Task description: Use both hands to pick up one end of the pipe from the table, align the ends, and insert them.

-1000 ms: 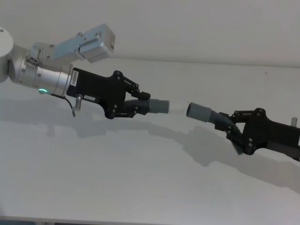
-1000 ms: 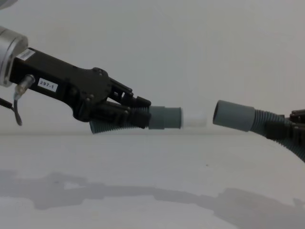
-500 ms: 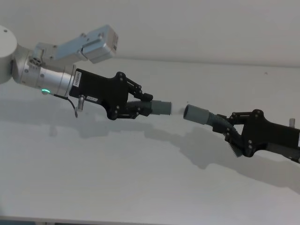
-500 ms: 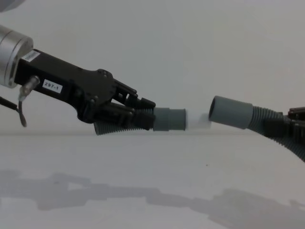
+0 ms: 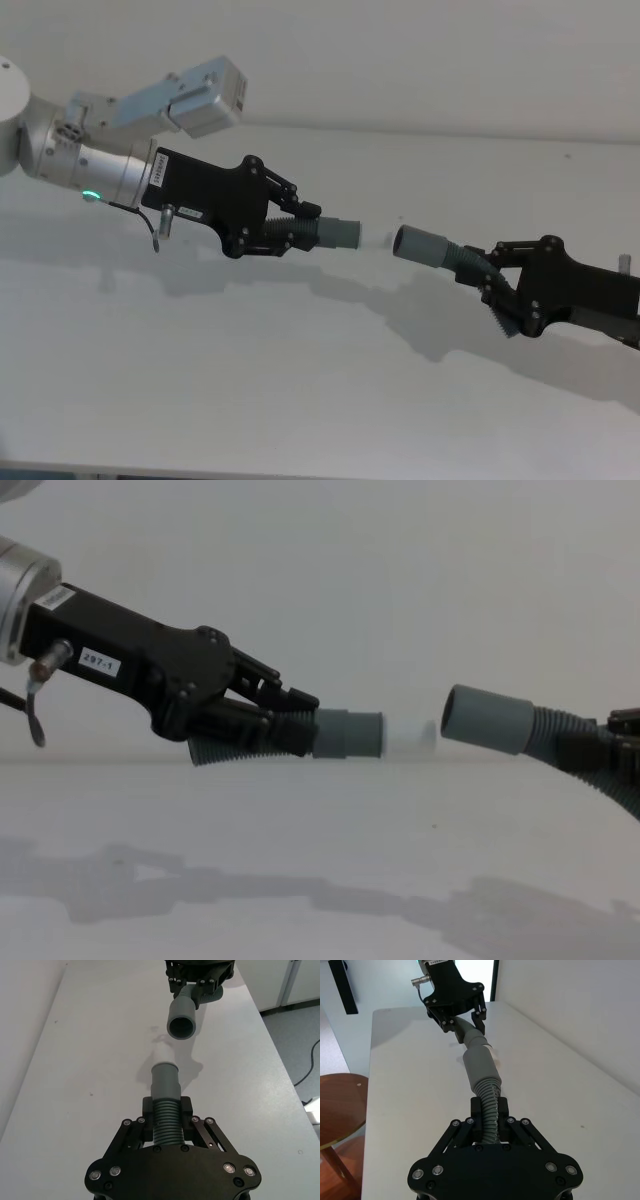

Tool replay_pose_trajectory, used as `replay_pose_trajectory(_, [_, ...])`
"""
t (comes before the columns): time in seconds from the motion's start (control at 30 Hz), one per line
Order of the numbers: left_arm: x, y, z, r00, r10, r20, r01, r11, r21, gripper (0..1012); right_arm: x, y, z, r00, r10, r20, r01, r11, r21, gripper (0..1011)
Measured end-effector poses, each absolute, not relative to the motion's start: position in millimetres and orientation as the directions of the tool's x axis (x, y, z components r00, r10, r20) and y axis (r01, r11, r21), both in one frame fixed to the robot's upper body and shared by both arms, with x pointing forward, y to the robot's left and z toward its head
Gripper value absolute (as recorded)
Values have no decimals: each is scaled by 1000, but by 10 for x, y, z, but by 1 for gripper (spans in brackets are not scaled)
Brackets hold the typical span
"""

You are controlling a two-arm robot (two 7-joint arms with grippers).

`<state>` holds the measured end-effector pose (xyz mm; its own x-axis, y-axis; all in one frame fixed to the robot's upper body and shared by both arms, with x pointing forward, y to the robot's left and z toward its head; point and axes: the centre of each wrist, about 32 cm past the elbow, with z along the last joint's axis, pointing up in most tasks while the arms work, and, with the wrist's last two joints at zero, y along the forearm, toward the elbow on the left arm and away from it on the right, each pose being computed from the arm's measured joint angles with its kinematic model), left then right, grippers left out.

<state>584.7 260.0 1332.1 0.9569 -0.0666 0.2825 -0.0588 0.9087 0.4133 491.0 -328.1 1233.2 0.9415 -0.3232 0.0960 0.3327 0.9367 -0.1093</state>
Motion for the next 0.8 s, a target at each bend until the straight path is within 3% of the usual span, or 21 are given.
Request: replay_pose_trajectory(0.8, [5850, 2572, 13412, 948, -111, 298, -20, 915, 402, 308, 4905, -3292, 12321, 941, -325, 95, 334, 936, -114, 173])
